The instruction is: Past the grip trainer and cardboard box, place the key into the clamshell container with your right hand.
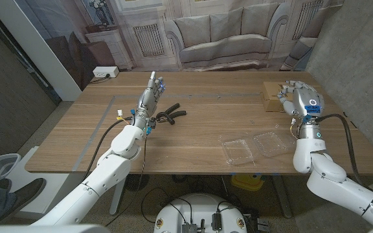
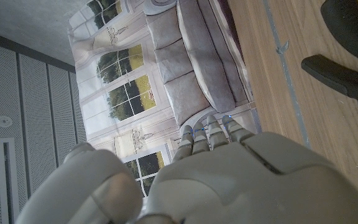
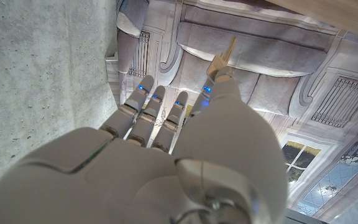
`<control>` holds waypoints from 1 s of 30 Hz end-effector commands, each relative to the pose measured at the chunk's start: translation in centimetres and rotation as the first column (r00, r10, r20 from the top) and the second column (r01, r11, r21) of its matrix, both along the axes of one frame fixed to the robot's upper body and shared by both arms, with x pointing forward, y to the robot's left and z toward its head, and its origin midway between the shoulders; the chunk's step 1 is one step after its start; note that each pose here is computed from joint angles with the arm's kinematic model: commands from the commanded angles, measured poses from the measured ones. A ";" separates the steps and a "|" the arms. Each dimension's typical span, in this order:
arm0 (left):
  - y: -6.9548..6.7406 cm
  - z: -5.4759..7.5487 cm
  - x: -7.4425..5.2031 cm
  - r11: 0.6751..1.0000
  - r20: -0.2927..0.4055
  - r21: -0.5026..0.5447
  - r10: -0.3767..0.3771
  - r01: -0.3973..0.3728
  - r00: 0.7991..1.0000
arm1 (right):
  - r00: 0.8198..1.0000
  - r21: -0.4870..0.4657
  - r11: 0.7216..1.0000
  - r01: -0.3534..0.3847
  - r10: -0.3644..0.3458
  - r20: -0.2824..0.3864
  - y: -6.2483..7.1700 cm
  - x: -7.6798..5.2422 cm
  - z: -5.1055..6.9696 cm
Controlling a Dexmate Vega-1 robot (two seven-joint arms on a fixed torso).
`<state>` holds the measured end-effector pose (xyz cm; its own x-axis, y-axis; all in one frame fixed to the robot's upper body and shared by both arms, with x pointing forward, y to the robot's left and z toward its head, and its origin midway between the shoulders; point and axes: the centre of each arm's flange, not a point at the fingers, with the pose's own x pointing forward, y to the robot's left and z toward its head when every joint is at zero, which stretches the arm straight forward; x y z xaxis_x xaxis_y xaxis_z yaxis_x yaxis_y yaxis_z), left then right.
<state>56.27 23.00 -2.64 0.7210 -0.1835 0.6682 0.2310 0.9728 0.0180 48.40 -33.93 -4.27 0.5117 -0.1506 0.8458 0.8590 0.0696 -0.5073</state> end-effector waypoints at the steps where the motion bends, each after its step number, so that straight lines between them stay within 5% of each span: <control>1: -0.2 0.6 -0.1 1.000 0.011 0.000 -0.009 0.009 1.000 | 0.999 0.036 0.999 -0.030 0.031 -0.022 0.5 -2.3 -0.4; 30: -0.5 1.5 0.1 1.000 0.006 0.017 0.002 -0.003 1.000 | 0.994 0.061 0.996 -0.059 0.064 -0.093 0.9 -4.3 -1.8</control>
